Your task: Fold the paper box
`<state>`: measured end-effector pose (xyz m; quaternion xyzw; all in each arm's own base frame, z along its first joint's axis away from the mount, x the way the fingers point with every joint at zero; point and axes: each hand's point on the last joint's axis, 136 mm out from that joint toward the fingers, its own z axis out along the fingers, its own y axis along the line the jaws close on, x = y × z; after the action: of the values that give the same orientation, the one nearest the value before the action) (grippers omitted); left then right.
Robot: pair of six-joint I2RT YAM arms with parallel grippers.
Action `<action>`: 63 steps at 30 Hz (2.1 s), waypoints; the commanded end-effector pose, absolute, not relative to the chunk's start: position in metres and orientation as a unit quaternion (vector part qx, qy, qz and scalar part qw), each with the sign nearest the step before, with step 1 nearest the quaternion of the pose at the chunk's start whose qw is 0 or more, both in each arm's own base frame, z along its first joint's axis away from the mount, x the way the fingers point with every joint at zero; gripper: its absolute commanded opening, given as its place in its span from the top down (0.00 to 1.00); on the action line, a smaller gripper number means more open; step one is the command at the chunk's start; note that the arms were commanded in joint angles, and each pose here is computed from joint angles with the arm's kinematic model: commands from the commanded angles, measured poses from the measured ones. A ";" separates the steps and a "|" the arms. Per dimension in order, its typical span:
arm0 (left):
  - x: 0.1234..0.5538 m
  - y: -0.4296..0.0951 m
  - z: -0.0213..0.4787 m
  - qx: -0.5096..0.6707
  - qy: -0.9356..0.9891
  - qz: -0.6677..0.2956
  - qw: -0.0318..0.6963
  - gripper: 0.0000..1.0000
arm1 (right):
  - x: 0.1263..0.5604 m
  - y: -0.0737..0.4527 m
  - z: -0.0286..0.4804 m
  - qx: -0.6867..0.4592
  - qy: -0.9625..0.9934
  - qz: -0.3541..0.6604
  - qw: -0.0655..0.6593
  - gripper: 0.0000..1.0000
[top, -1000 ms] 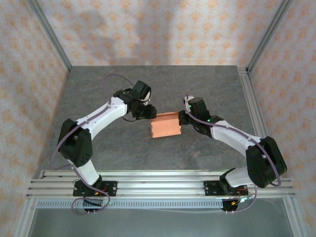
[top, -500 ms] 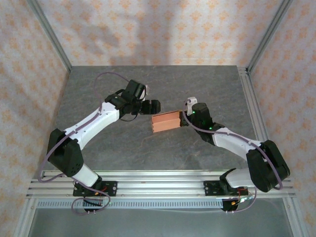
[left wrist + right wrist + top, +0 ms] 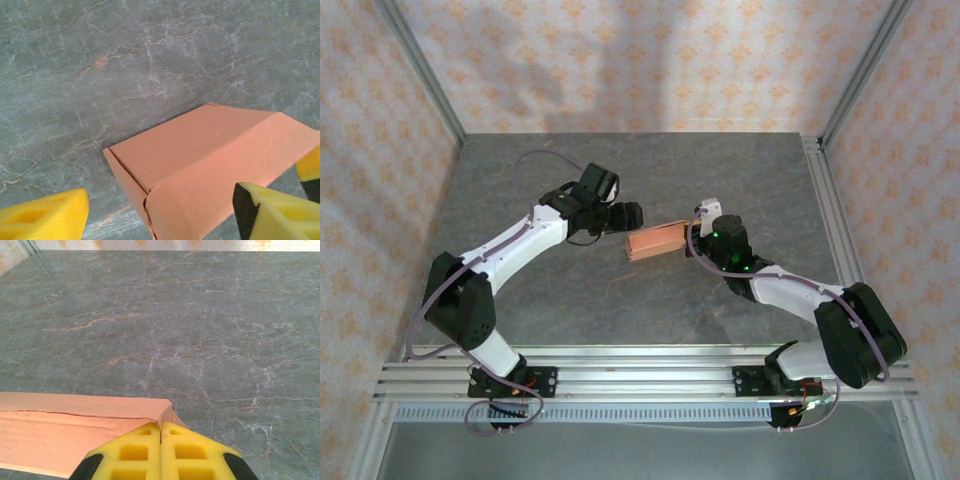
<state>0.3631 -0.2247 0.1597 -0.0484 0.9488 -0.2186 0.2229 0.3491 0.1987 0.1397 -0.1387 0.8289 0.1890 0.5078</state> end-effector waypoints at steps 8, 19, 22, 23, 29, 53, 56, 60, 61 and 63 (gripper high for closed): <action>0.362 -0.222 0.135 -0.065 0.956 -0.209 0.195 0.39 | 0.354 0.201 0.127 -0.147 0.836 0.175 0.499 1.00; 0.353 -0.219 0.109 -0.067 0.964 -0.196 0.164 0.58 | 0.359 0.202 0.118 -0.145 0.847 0.169 0.483 1.00; 0.354 -0.221 0.107 -0.070 0.964 -0.199 0.163 0.60 | 0.361 0.206 0.118 -0.143 0.846 0.177 0.482 1.00; 0.354 -0.221 0.105 -0.071 0.964 -0.200 0.161 0.60 | 0.361 0.207 0.117 -0.143 0.847 0.178 0.480 0.99; 0.351 -0.218 0.092 -0.073 0.968 -0.188 0.151 0.61 | 0.361 0.208 0.124 -0.142 0.842 0.182 0.487 0.90; 0.348 -0.216 0.080 -0.070 0.971 -0.179 0.140 0.68 | 0.384 0.210 0.162 -0.040 0.857 0.232 0.458 0.29; 0.347 -0.215 0.077 -0.073 0.972 -0.177 0.139 0.67 | 0.385 0.205 0.134 -0.041 0.873 0.207 0.440 0.30; 0.347 -0.214 0.072 -0.076 0.972 -0.175 0.138 0.67 | 0.381 0.202 0.090 -0.037 0.890 0.199 0.409 0.35; 0.346 -0.213 0.071 -0.075 0.972 -0.174 0.138 0.66 | 0.380 0.203 0.083 -0.034 0.890 0.205 0.406 0.37; 0.346 -0.213 0.070 -0.073 0.973 -0.171 0.138 0.64 | 0.379 0.205 0.077 -0.029 0.888 0.218 0.404 0.41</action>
<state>0.3659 -0.2302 0.1119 -0.0621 0.9539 -0.2223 0.1919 0.3896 0.2147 0.1137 -0.0419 0.8663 0.2322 0.4403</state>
